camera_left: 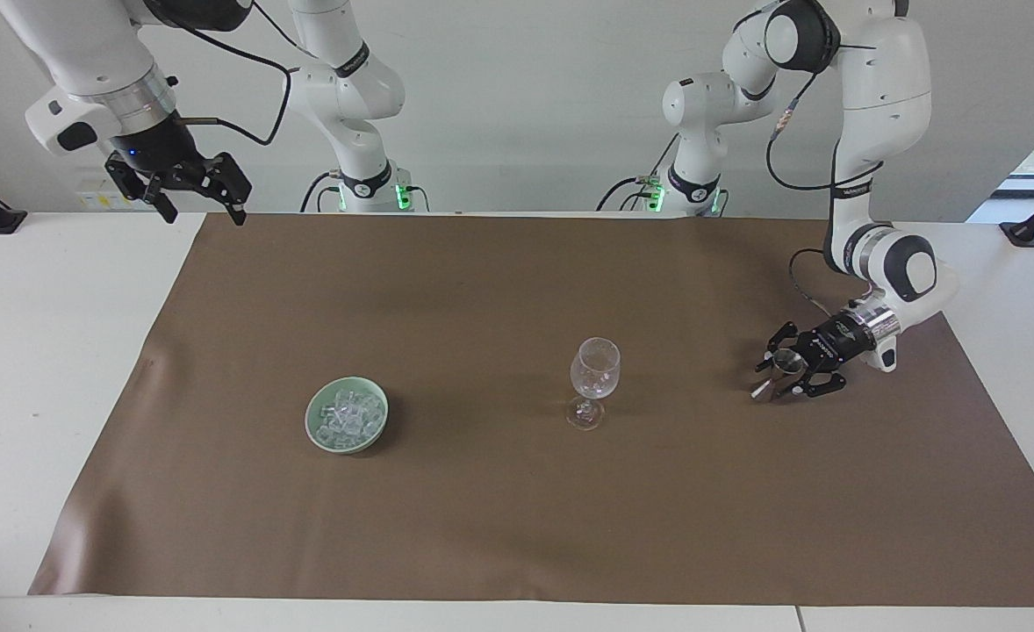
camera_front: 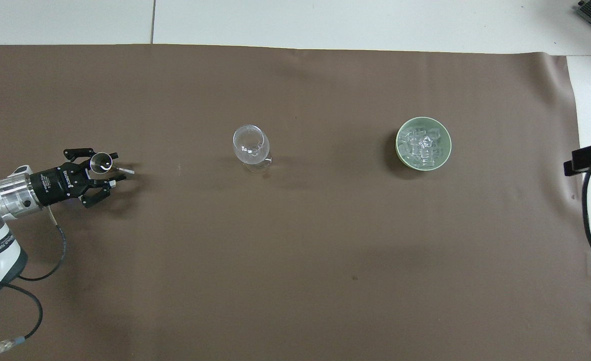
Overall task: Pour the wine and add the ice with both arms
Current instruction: 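Lift the silver cup off the mat with the left gripper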
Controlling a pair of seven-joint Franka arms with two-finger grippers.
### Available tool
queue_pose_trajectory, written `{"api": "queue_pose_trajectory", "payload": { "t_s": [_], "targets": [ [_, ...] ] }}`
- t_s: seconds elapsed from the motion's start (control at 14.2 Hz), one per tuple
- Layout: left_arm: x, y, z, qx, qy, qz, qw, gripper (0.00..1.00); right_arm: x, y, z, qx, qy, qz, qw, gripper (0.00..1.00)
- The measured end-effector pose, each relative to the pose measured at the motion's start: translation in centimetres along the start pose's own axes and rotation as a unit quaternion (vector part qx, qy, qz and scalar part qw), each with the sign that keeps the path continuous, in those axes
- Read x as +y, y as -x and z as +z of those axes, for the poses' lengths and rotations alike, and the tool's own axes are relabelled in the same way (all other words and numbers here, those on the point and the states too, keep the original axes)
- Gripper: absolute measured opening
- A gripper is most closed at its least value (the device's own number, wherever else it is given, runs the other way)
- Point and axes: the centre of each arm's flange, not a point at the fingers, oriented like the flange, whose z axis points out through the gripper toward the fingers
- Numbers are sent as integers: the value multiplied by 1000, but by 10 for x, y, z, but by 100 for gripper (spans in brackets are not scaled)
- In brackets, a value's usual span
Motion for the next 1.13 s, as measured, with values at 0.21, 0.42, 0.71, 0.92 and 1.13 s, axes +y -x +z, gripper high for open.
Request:
{"api": "queue_pose_trajectory", "payload": {
  "t_s": [0.21,0.42,0.71,0.92,1.13],
  "targets": [
    [0,0,0,0,0,0,1000,52,0,0,0,0,0,0,1000,100],
    [0,0,0,0,1,-1,1000,48,0,0,0,0,0,0,1000,100],
    [0,-1,-1,0,2,-1,1000,44,0,0,0,0,0,0,1000,100],
    [0,-1,-1,0,2,-1,1000,40,0,0,0,0,0,0,1000,100],
    [0,-2,-2,1,3,-2,1000,31,0,0,0,0,0,0,1000,100]
  ]
}}
